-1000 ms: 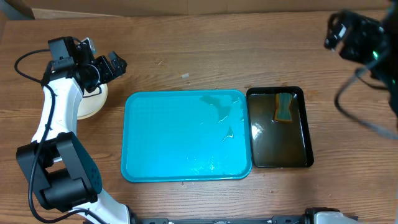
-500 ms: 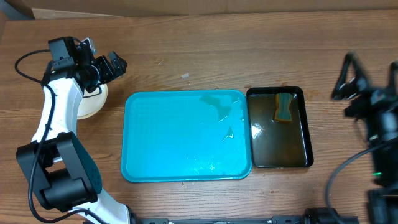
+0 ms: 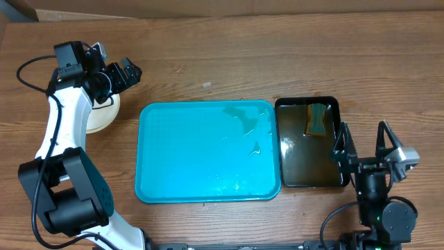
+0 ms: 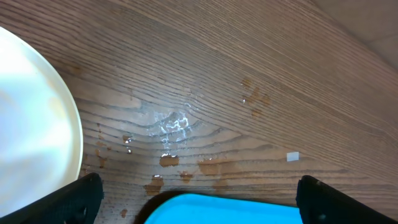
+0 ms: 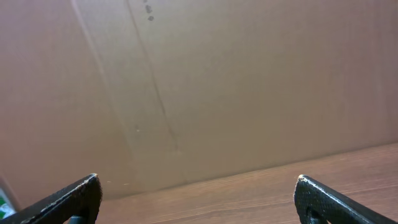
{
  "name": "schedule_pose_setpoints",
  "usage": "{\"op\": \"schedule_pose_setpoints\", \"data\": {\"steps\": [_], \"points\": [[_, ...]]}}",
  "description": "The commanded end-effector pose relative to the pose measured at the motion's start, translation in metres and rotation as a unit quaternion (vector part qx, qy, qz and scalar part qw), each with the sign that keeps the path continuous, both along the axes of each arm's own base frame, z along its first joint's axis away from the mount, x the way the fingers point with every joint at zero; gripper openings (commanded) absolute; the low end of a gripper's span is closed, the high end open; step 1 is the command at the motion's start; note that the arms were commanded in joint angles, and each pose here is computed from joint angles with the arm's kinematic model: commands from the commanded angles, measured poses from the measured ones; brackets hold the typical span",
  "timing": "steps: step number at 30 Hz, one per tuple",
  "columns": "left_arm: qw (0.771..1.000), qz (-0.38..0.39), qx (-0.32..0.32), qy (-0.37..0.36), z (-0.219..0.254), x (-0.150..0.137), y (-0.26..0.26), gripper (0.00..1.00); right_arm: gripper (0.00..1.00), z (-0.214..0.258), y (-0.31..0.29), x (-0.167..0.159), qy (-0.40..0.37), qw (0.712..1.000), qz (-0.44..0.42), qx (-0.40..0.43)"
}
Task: Clean dirty plates on tray and stack at the side
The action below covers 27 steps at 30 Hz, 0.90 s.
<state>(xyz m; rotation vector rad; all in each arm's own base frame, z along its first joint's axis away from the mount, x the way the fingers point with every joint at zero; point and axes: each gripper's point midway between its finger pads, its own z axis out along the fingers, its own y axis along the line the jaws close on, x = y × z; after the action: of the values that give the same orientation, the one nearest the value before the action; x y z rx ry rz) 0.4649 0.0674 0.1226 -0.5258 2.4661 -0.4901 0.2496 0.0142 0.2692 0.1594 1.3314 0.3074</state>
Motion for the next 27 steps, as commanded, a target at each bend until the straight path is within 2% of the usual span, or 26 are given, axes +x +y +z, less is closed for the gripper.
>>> {"op": "schedule_pose_setpoints", "data": {"steps": [1, 11, 19, 25, 27], "points": [[1.000, -0.012, 0.001, -0.005, 0.000, 0.001, -0.002, 1.00, 1.00, -0.004, 0.005, -0.004, -0.009, 1.000, 0.010, -0.001], [1.000, -0.012, 0.001, -0.005, 0.000, 0.001, -0.002, 1.00, 1.00, -0.034, 0.005, -0.006, -0.003, 1.000, 0.012, -0.001], [1.000, -0.012, 0.001, -0.005, 0.000, 0.001, -0.002, 1.00, 1.00, -0.051, 0.006, -0.008, 0.031, 0.999, 0.013, -0.005], [1.000, -0.012, 0.001, -0.005, 0.000, 0.001, -0.002, 1.00, 1.00, -0.097, 0.007, -0.004, 0.124, 0.992, 0.016, -0.011], [1.000, -0.012, 0.001, -0.005, 0.000, 0.001, -0.002, 1.00, 1.00, -0.100, 0.008, -0.004, 0.128, 0.991, 0.014, -0.032]]}}
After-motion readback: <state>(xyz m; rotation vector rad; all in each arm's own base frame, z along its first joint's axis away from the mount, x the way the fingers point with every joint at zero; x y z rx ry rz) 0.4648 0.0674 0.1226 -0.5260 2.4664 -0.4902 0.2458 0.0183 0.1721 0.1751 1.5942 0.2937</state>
